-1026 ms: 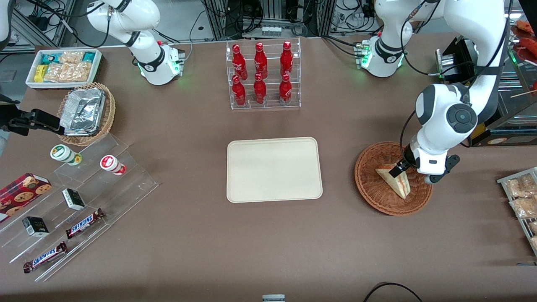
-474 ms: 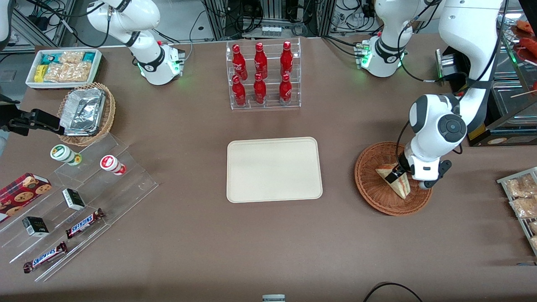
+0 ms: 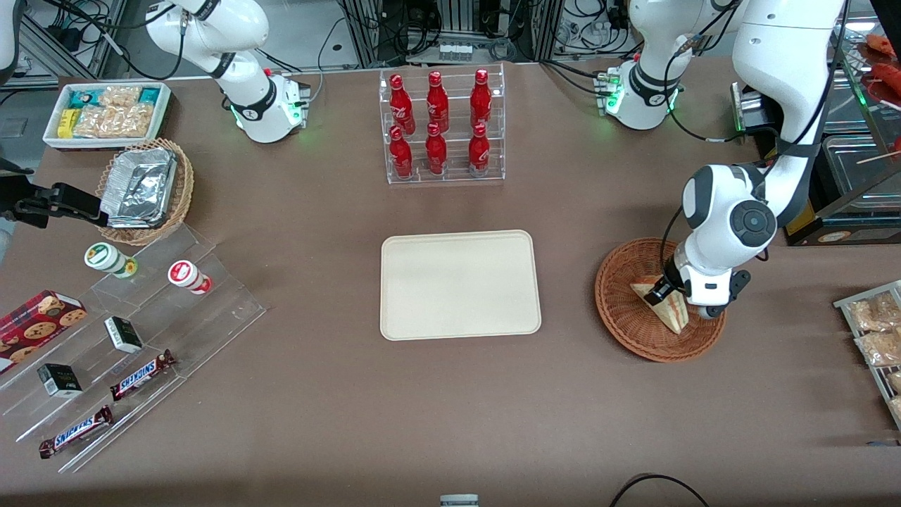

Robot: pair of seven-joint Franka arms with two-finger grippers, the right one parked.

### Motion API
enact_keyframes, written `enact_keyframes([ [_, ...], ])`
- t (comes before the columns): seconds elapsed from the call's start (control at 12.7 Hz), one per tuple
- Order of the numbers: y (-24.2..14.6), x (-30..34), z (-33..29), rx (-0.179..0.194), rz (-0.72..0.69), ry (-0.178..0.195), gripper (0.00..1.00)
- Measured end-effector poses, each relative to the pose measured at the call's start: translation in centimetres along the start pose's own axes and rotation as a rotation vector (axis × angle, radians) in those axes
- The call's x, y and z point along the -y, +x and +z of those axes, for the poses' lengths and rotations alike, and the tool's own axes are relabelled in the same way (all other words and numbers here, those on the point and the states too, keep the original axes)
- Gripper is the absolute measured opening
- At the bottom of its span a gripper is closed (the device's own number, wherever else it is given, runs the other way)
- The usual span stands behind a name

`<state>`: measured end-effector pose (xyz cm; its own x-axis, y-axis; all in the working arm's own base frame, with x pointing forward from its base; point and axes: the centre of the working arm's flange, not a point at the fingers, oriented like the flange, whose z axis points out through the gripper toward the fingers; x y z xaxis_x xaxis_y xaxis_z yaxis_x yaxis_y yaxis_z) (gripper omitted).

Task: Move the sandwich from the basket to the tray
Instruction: 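Lower the left gripper and close it on the wrapped sandwich, then lift the sandwich and carry it over the cream tray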

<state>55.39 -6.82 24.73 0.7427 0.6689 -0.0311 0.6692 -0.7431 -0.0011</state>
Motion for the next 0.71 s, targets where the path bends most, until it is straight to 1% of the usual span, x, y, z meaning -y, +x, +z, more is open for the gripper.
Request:
enact_keyframes([
  [0.16,0.1,-0.2,-0.5,0.015,0.043,0.016,0.42],
  [0.24,0.2,-0.3,-1.1,0.028,0.073,0.029,0.35],
  [0.47,0.6,-1.5,-4.2,0.068,0.171,0.065,0.27],
  [0.55,0.5,-2.2,-5.8,0.083,0.199,0.078,0.20],
  [0.63,0.1,-3.2,-7.4,0.092,0.226,0.087,0.18],
  [0.71,-0.7,-4.5,-9.0,0.098,0.256,0.093,0.18],
])
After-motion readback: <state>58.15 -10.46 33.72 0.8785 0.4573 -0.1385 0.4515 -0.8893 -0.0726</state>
